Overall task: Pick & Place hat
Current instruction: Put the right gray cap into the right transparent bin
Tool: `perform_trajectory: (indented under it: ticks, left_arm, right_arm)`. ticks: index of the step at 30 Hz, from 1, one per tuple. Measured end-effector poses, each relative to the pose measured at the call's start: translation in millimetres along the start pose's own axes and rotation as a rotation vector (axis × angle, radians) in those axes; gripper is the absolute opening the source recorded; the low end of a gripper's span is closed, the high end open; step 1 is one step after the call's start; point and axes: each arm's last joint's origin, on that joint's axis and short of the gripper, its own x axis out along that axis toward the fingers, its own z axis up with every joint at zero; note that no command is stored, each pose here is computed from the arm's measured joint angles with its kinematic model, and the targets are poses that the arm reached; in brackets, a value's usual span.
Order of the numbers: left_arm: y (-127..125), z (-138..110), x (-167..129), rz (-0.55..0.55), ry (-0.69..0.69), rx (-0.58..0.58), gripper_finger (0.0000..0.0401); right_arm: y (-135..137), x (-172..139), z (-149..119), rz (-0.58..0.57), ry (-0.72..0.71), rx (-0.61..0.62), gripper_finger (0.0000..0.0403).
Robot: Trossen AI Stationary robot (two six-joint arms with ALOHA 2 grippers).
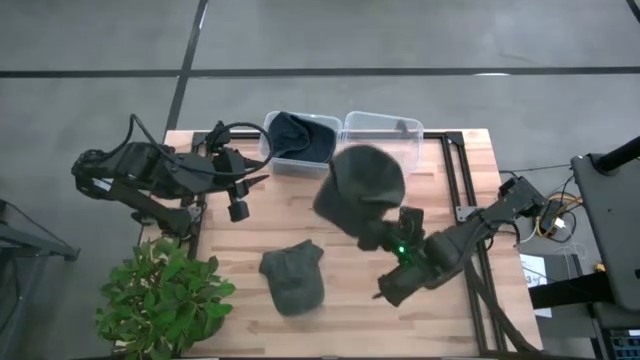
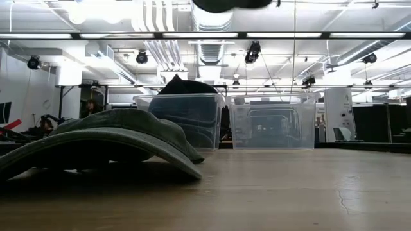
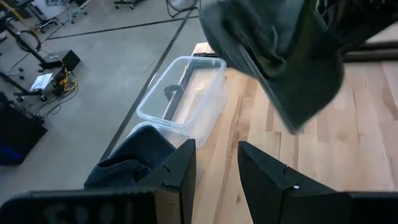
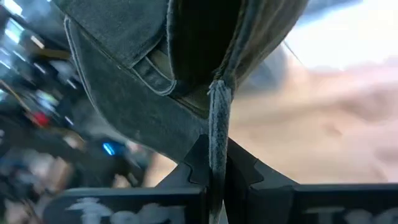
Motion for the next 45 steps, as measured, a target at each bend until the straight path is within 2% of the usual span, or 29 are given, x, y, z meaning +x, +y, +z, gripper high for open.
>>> perform_trajectory:
  ticks: [4,8,12,16,18,23,32,35,45]
  left_arm:
    - [5,2,-5,0.034,-0.040,-0.096,0.0112]
    - [7,7,-9,0.028,-0.094,-0.143,0.0112]
    - [9,14,-12,0.016,-0.163,-0.207,0.0112]
    - [12,25,-18,-0.006,-0.275,-0.351,0.0112]
    - [13,31,-20,-0.015,-0.332,-0.393,0.0112]
    - [12,43,-20,-0.020,-0.426,-0.416,0.0112]
    - [9,43,-14,-0.008,-0.407,-0.398,0.0112]
    - [8,39,-11,0.011,-0.366,-0.366,0.0112]
    - [10,40,-7,0.070,-0.366,-0.385,0.0112]
  right_arm:
    - [22,7,14,0.100,-0.139,0.019,0.0011]
    - [47,12,23,0.171,-0.265,0.030,0.0011]
    - [70,12,34,0.186,-0.372,-0.004,0.0012]
    - [88,9,43,0.168,-0.463,-0.006,0.0012]
    - [95,9,48,0.157,-0.473,-0.017,0.0012]
    - [109,6,54,0.166,-0.463,-0.017,0.0011]
    - [125,4,61,0.308,-0.378,0.064,0.0010]
    - [126,4,63,0.313,-0.382,0.046,0.0010]
    - [132,10,70,0.422,-0.334,0.072,0.0009]
